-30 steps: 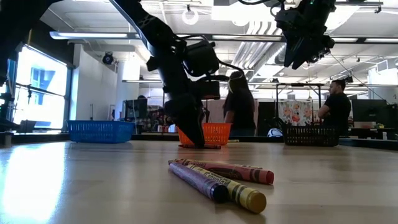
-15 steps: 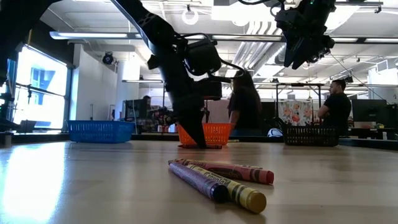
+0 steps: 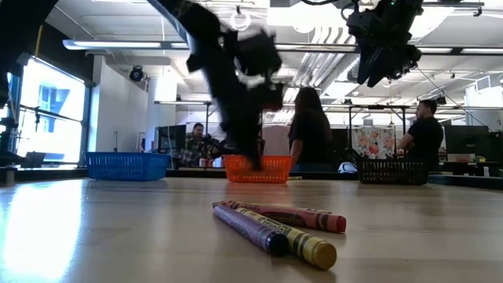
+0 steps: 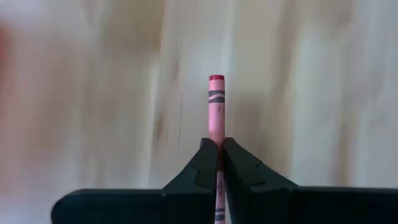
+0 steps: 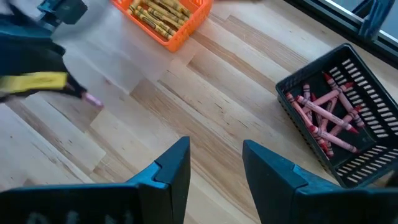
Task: Sort crayons
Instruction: Put the top red crayon into the black bin
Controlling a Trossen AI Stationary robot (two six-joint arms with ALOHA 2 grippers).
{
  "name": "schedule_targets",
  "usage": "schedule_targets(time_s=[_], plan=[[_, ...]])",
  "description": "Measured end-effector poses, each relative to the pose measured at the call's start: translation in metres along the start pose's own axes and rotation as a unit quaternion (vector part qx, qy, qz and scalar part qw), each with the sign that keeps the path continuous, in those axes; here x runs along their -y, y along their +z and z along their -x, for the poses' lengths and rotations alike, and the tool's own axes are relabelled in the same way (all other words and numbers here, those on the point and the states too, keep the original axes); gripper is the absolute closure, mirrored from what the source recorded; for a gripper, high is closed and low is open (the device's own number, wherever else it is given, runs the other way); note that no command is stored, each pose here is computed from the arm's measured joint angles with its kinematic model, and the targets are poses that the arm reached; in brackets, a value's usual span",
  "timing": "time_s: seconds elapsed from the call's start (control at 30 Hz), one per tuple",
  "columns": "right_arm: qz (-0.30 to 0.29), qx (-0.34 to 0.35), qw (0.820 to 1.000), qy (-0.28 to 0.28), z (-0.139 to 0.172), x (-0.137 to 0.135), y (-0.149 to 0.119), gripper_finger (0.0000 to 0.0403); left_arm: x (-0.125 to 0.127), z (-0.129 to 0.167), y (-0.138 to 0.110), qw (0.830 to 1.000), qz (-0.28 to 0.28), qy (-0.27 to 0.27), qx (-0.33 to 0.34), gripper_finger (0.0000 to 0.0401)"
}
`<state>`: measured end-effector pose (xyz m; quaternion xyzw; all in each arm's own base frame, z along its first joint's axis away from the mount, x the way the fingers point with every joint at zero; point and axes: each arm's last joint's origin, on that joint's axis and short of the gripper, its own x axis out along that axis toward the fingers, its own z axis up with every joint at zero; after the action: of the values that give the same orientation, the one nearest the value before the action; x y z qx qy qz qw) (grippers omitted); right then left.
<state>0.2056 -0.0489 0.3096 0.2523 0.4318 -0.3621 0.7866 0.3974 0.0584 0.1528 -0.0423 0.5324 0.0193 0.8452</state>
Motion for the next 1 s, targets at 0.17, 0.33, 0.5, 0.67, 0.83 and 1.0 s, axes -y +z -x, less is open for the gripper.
schedule_targets(time_s=[0.17, 0.33, 0.5, 0.67, 0.83, 1.0], plan=[[-0.006, 0.017, 1.0, 0.012, 0.0, -0.002, 0.003, 0.0269, 0.007, 0.043, 0.025, 0.997, 0.002, 0.0, 0.077, 0.0401], [-0.01, 0.022, 1.0, 0.017, 0.0, -0.003, 0.004, 0.0269, 0.013, 0.088, 0.038, 0.99, 0.0, -0.002, 0.143, 0.0401], [-0.056, 0.027, 0.998, 0.024, 0.0, -0.004, 0.006, 0.0269, 0.015, 0.124, 0.043, 0.98, 0.008, 0.007, 0.2, 0.0401], [-0.081, 0.035, 0.996, 0.033, 0.0, -0.006, 0.008, 0.0269, 0.012, 0.159, 0.043, 0.967, 0.009, 0.052, 0.25, 0.0401], [-0.091, 0.056, 0.993, 0.055, 0.001, -0.009, 0.012, 0.0269, 0.004, 0.185, 0.039, 0.954, 0.013, 0.11, 0.277, 0.0401], [-0.107, 0.103, 0.985, 0.089, 0.0, -0.017, 0.024, 0.0269, -0.006, 0.2, 0.036, 0.944, 0.029, 0.153, 0.29, 0.0401]])
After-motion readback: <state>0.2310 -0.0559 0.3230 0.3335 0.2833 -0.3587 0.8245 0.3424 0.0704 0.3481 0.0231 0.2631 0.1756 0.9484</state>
